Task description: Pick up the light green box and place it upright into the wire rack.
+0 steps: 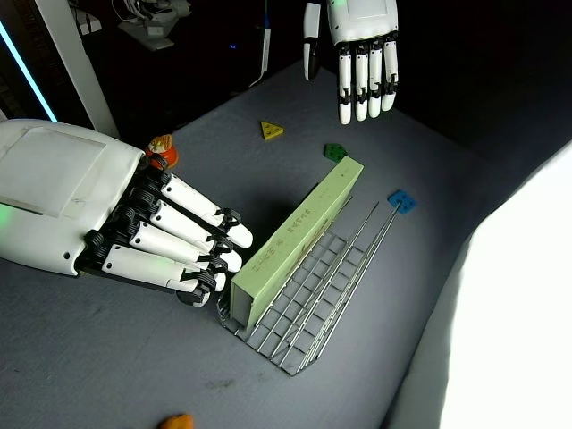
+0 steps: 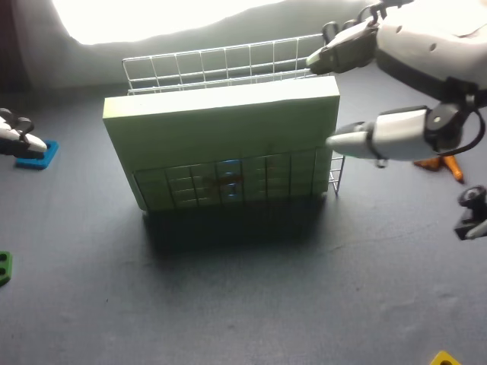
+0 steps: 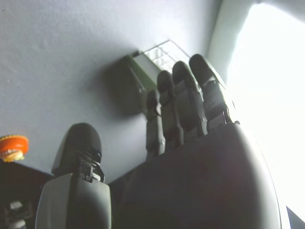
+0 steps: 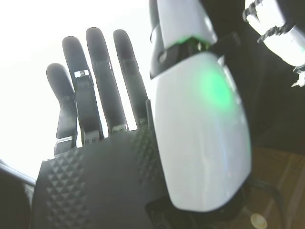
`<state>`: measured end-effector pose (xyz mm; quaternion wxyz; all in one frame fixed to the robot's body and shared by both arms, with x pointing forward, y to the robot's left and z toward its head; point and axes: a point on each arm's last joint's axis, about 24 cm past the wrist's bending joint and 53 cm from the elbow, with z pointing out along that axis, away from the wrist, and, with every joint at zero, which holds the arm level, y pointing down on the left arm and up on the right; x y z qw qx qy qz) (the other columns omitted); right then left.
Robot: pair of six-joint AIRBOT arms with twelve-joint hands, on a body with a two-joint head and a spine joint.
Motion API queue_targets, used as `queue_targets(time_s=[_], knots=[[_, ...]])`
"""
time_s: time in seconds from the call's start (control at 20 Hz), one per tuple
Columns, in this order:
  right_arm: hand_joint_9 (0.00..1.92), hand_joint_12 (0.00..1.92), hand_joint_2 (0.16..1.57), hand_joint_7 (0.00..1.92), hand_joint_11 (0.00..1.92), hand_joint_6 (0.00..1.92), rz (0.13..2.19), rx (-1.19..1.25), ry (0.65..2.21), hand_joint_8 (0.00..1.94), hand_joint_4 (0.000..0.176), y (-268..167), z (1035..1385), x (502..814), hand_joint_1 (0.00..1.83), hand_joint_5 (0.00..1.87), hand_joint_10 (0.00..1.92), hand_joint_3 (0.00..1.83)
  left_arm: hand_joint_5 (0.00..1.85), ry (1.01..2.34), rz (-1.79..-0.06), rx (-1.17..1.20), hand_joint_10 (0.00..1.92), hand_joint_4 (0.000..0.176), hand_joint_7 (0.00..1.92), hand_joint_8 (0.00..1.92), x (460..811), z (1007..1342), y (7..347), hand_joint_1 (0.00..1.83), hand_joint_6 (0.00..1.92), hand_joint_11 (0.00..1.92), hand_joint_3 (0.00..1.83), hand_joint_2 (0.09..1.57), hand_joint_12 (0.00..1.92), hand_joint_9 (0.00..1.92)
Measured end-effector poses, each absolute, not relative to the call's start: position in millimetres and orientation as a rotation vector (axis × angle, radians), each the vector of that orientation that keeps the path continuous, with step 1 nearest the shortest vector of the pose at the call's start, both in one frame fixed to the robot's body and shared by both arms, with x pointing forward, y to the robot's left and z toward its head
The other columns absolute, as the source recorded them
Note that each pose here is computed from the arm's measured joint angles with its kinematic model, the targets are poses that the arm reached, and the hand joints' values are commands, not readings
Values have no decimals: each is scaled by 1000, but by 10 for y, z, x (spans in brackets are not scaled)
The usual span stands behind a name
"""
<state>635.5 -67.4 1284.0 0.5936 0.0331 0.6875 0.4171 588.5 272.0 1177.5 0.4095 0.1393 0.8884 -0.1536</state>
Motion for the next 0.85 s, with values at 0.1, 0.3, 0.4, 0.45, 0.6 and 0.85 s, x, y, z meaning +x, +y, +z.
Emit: queue_targets(time_s=[0.1,0.3,0.4,0.45,0.6,0.85], knots=[[431,1544,1073,695,65,21,980,68,1604,8,0,-627,12830,6332,701,597,742,14,212,2238,-383,344,6,29,330,0,5896,11774,2746,349,3,0,1,1290,687,307],[430,1546,1074,695,64,19,979,67,1601,7,0,-627,12838,6332,701,598,744,11,212,2239,-379,333,5,29,330,0,5913,11772,2788,349,3,0,1,1290,688,308],[430,1546,1075,696,64,18,983,64,1602,6,0,-610,12842,6327,701,599,745,10,212,2239,-379,333,5,29,330,0,5912,11771,2788,349,3,0,1,1290,688,308],[441,1573,1114,719,67,22,983,61,1603,12,0,-607,12839,6325,580,620,778,16,227,2239,-379,333,12,23,328,0,5913,11772,2788,315,8,0,5,1301,694,329],[490,1569,1131,771,134,38,982,60,1602,26,0,-606,12841,6325,474,677,813,12,329,2239,-379,333,32,3,499,13,5913,11772,2788,283,12,0,1,1301,1032,483],[489,1566,1133,772,136,35,981,48,1602,24,0,-583,12845,6302,470,678,818,10,333,2244,-376,334,27,2,506,8,5907,11757,2793,284,8,0,1,1300,1043,489]])
